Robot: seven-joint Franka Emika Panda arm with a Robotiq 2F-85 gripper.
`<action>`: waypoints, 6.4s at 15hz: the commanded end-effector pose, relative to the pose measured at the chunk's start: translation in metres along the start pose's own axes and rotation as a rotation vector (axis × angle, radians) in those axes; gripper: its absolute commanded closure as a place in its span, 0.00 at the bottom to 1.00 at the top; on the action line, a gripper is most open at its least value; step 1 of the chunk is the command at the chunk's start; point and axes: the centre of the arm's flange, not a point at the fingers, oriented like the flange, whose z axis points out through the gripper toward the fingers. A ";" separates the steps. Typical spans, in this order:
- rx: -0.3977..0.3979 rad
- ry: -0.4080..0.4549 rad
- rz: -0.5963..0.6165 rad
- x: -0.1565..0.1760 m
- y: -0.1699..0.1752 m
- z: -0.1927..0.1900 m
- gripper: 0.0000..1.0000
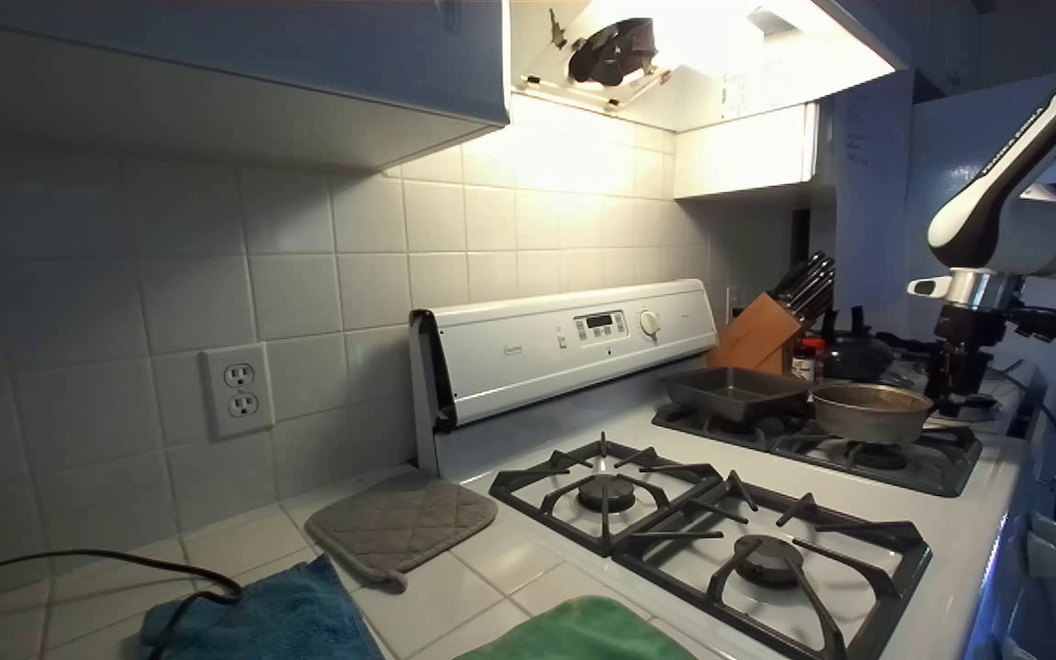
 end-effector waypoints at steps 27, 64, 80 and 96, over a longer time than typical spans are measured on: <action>-0.013 0.048 0.021 0.003 -0.007 0.012 0.94; -0.029 0.076 0.132 -0.008 0.002 0.019 0.03; -0.012 0.134 0.206 -0.007 0.002 0.021 0.89; 0.019 0.144 0.113 -0.020 0.002 -0.013 0.89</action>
